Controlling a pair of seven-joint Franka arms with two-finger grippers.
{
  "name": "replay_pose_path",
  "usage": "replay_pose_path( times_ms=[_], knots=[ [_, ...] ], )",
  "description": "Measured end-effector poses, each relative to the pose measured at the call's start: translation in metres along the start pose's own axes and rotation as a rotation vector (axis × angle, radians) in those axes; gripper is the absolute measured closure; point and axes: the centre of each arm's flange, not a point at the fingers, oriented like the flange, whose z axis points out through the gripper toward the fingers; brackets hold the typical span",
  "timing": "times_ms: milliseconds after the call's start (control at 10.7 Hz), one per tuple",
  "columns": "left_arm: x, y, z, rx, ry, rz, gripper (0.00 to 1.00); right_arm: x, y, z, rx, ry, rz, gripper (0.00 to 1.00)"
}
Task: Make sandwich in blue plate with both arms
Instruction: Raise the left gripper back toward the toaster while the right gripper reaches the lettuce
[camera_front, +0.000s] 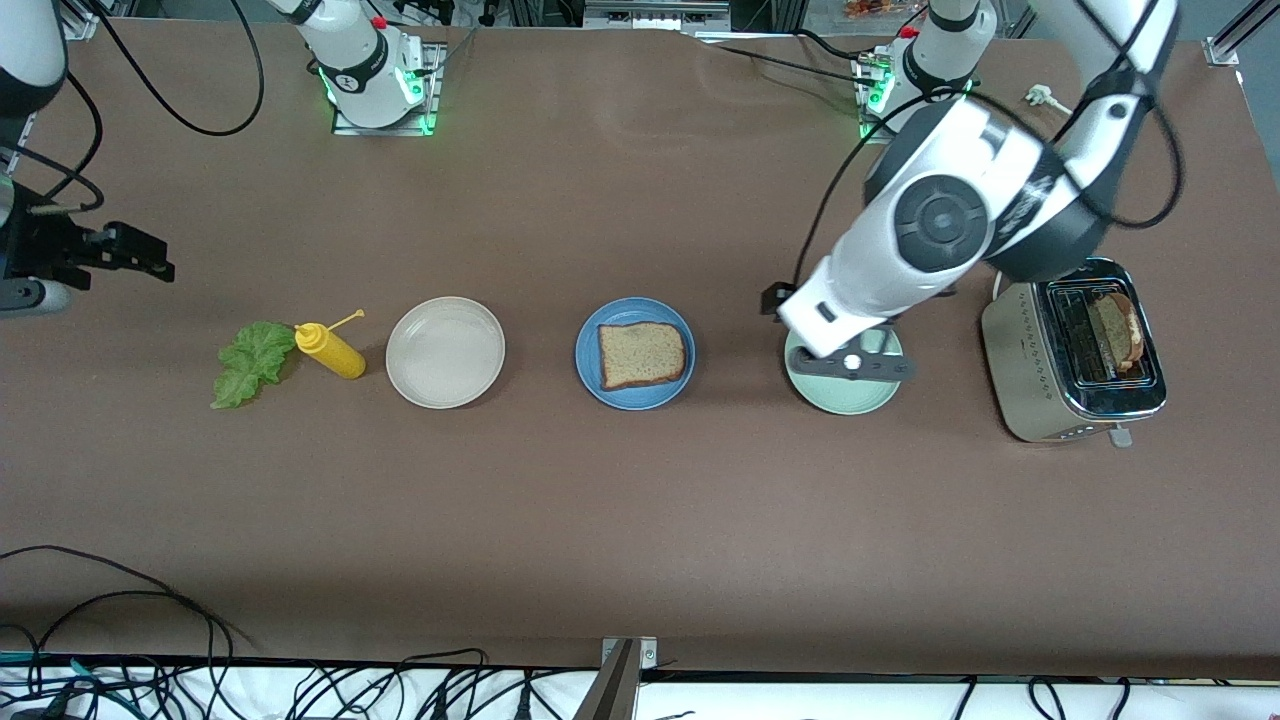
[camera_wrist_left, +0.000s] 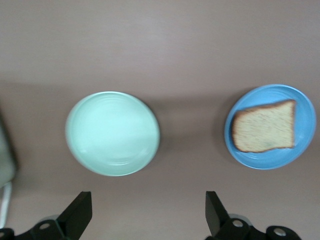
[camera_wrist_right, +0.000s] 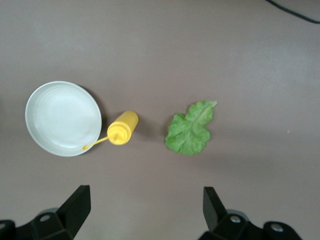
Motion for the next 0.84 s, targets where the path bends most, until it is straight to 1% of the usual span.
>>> replay_pose_path(
  times_ms=[94, 188, 281, 375, 562, 656, 844],
  knots=[
    [-0.002, -0.021, -0.014, 0.025, 0.004, -0.038, 0.00, 0.008, 0.004, 0.012, -0.002, -0.003, 0.004, 0.00],
    [-0.003, -0.042, -0.026, 0.043, 0.011, -0.077, 0.00, 0.015, 0.010, 0.029, -0.001, -0.021, 0.014, 0.00],
    [-0.003, -0.062, -0.036, 0.055, 0.020, -0.113, 0.00, 0.023, 0.020, 0.046, -0.004, -0.027, 0.028, 0.00],
    [-0.004, -0.081, -0.046, 0.065, 0.030, -0.117, 0.00, 0.030, 0.034, 0.065, -0.006, -0.032, 0.047, 0.00],
    [-0.006, -0.127, -0.069, 0.082, 0.058, -0.086, 0.00, 0.037, 0.063, 0.105, -0.001, -0.070, 0.089, 0.00],
    [-0.010, -0.152, -0.083, 0.074, 0.068, -0.061, 0.00, 0.040, 0.075, 0.124, 0.002, -0.089, 0.103, 0.00],
    [-0.022, -0.206, -0.110, 0.017, 0.094, -0.033, 0.00, 0.045, 0.082, 0.151, 0.005, -0.116, 0.108, 0.00]
  ],
)
